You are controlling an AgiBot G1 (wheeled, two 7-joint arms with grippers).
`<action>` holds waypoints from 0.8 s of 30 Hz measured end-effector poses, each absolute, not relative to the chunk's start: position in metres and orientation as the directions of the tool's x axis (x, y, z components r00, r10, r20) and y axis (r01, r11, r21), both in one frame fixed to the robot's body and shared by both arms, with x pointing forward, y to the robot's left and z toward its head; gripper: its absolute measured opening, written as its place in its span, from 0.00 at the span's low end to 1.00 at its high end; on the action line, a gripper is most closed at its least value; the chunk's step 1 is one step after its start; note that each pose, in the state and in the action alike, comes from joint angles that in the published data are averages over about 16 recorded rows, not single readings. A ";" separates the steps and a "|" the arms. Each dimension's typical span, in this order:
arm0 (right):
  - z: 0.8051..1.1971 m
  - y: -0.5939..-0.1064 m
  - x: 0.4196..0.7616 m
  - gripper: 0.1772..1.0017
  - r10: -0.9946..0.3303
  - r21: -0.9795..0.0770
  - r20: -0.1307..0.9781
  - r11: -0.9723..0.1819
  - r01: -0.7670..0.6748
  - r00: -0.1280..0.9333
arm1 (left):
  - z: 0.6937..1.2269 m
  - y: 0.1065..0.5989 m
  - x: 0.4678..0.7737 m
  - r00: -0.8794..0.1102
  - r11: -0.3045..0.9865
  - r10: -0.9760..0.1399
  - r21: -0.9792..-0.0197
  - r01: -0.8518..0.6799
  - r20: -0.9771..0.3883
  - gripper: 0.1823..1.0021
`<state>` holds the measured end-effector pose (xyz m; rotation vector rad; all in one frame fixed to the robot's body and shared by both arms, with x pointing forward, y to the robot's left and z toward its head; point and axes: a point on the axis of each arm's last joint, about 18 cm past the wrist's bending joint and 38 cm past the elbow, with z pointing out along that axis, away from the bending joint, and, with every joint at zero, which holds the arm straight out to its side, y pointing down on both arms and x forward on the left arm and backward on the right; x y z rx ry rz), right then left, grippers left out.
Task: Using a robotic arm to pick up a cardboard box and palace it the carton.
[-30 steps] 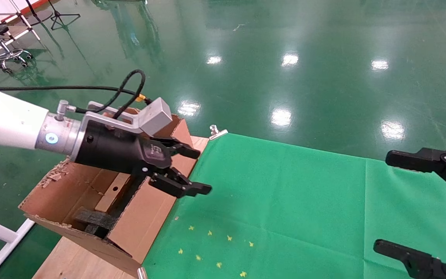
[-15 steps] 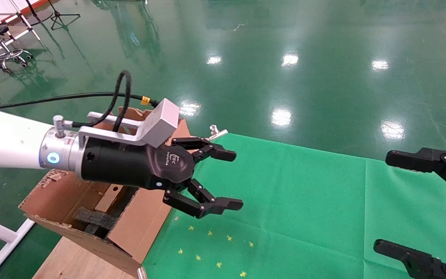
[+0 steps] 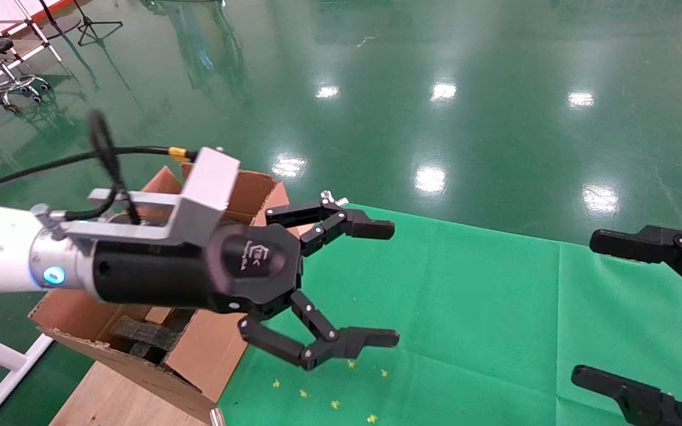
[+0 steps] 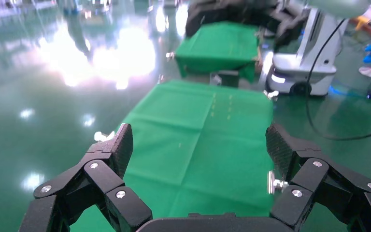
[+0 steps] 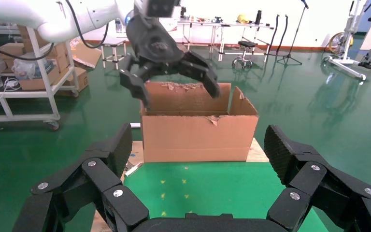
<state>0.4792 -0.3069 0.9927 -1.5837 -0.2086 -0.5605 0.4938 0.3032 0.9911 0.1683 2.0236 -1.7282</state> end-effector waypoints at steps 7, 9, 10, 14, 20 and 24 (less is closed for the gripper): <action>0.993 -0.307 0.479 1.00 -0.200 -0.883 0.470 -0.105 0.458 0.860 | 0.992 0.300 0.476 -0.863 0.115 -0.179 -0.882 0.458 -0.472 1.00; 0.993 -0.307 0.479 1.00 -0.200 -0.883 0.470 -0.105 0.458 0.860 | 0.992 0.300 0.473 -0.860 0.102 -0.176 -0.878 0.468 -0.479 1.00; 0.993 -0.307 0.479 1.00 -0.200 -0.883 0.470 -0.105 0.458 0.860 | 0.992 0.300 0.472 -0.859 0.096 -0.175 -0.876 0.472 -0.482 1.00; 0.993 -0.307 0.479 1.00 -0.200 -0.883 0.470 -0.104 0.458 0.860 | 0.993 0.299 0.470 -0.857 0.086 -0.173 -0.874 0.479 -0.486 1.00; 0.993 -0.307 0.479 1.00 -0.200 -0.883 0.469 -0.104 0.458 0.860 | 0.992 0.299 0.471 -0.858 0.092 -0.174 -0.876 0.474 -0.483 1.00; 0.993 -0.307 0.479 1.00 -0.200 -0.883 0.469 -0.104 0.458 0.860 | 0.992 0.300 0.473 -0.859 0.099 -0.175 -0.877 0.470 -0.481 1.00</action>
